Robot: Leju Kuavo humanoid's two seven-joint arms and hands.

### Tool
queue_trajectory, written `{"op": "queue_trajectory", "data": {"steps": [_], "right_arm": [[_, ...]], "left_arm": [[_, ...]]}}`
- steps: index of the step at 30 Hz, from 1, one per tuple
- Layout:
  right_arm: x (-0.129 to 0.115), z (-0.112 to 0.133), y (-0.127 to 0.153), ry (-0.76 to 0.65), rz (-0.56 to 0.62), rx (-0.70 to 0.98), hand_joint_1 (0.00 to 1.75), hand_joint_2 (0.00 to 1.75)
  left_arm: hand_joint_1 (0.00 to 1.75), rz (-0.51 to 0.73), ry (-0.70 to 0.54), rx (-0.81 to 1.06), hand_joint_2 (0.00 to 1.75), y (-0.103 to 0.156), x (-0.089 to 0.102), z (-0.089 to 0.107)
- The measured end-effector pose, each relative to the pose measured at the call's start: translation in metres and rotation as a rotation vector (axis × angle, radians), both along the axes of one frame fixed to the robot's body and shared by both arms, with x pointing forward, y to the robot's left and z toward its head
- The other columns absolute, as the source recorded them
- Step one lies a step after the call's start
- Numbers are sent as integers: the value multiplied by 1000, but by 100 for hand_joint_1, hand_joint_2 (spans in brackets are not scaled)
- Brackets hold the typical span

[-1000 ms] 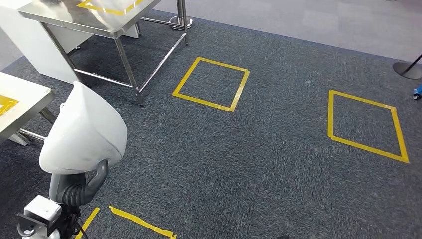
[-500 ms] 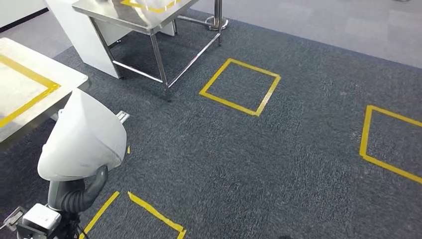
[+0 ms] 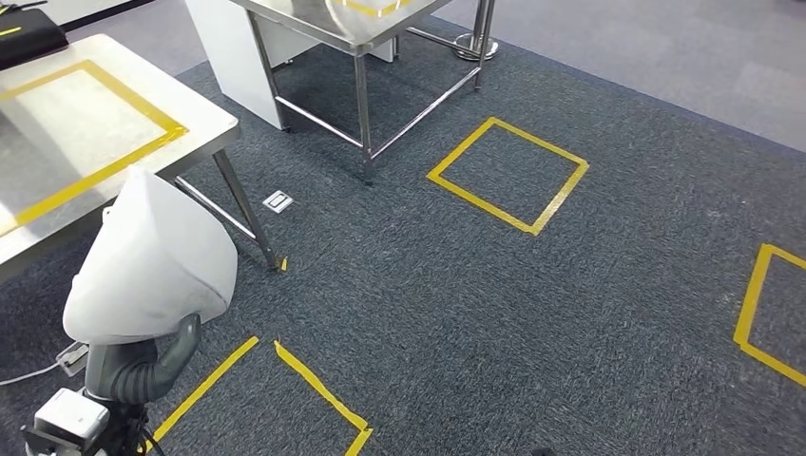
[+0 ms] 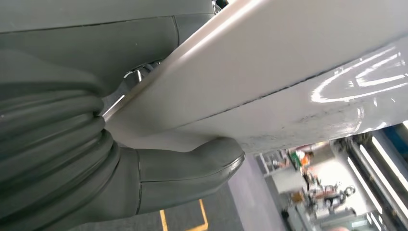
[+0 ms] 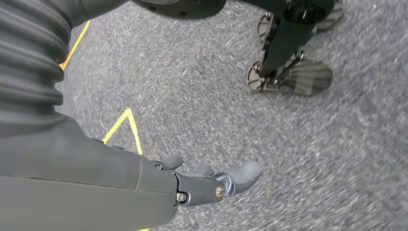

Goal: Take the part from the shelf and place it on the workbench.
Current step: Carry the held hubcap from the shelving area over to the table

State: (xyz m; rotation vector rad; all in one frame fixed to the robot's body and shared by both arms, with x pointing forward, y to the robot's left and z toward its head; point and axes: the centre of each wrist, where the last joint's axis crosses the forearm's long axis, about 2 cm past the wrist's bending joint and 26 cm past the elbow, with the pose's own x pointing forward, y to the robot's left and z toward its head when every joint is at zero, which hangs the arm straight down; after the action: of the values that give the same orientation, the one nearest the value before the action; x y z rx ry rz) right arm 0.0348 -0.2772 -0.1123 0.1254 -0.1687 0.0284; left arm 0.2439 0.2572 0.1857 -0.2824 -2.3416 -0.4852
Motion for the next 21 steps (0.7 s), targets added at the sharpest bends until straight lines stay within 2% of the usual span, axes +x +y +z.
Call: {"op": "queue_trajectory", "data": {"steps": [11,21], "right_arm": [[-1,0,-2,18,-1,-9,0,175],[0,0,-2,20,-9,-8,0,175]], "left_arm": [[175,1,-2,-1,175,0,3,1],[175,-8,5,15,175,-3,15,6]]}}
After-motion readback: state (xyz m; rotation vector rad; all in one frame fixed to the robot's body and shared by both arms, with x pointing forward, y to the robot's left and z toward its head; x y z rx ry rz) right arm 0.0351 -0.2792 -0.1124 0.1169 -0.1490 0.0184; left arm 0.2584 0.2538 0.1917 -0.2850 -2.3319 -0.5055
